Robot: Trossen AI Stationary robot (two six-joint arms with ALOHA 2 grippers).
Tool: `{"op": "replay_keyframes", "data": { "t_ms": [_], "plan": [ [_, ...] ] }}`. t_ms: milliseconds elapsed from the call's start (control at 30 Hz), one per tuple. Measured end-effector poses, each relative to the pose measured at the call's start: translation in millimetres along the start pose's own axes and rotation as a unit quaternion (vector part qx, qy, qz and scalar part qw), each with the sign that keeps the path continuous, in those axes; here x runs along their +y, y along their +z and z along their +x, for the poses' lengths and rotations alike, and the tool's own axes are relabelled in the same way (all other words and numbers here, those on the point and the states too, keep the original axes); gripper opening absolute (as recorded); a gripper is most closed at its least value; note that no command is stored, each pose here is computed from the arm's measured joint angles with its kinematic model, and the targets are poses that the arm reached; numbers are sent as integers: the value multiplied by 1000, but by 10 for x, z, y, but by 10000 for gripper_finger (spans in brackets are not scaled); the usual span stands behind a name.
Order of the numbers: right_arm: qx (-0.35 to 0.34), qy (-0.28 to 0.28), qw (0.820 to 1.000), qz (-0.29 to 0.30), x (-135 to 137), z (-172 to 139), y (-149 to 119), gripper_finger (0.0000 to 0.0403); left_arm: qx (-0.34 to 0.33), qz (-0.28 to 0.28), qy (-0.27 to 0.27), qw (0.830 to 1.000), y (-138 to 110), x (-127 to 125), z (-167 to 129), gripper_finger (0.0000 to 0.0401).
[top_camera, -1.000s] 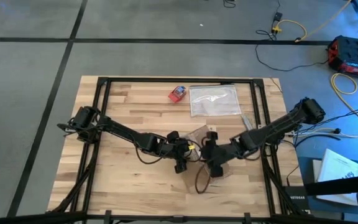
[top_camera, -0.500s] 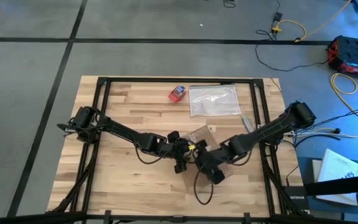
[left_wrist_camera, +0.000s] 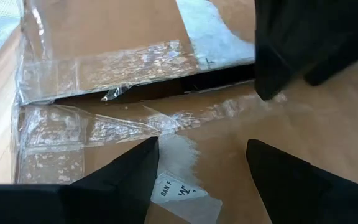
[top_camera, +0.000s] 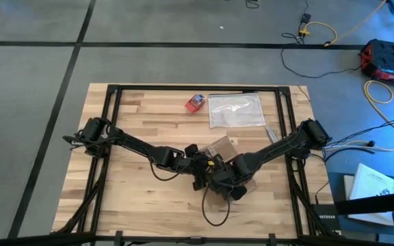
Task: Unpack boxes
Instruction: Open the box using the silver cutter
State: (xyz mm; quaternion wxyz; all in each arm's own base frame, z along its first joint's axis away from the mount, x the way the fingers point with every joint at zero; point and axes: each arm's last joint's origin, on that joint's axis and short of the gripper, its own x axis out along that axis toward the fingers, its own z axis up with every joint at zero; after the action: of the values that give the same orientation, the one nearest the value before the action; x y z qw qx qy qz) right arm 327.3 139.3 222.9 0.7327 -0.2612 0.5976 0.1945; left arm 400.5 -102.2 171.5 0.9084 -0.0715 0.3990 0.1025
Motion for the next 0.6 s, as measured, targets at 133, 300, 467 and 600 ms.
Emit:
{"op": "replay_keyframes", "data": {
  "t_ms": [133,300,467,600],
  "plan": [
    [29,-16,999,-10,-17,-115,-15,182,-1,2,-1,1000,-1,-9,-3,234],
    [73,-17,997,-12,-19,-189,-83,181,0,4,-2,1000,-2,-9,-2,234],
    [97,-20,994,38,-10,-197,-129,182,-2,3,-3,1000,2,-9,-3,234],
    [95,-30,970,221,-1,-199,-135,182,-4,-5,-3,1000,4,-9,-1,234]
  ]
}}
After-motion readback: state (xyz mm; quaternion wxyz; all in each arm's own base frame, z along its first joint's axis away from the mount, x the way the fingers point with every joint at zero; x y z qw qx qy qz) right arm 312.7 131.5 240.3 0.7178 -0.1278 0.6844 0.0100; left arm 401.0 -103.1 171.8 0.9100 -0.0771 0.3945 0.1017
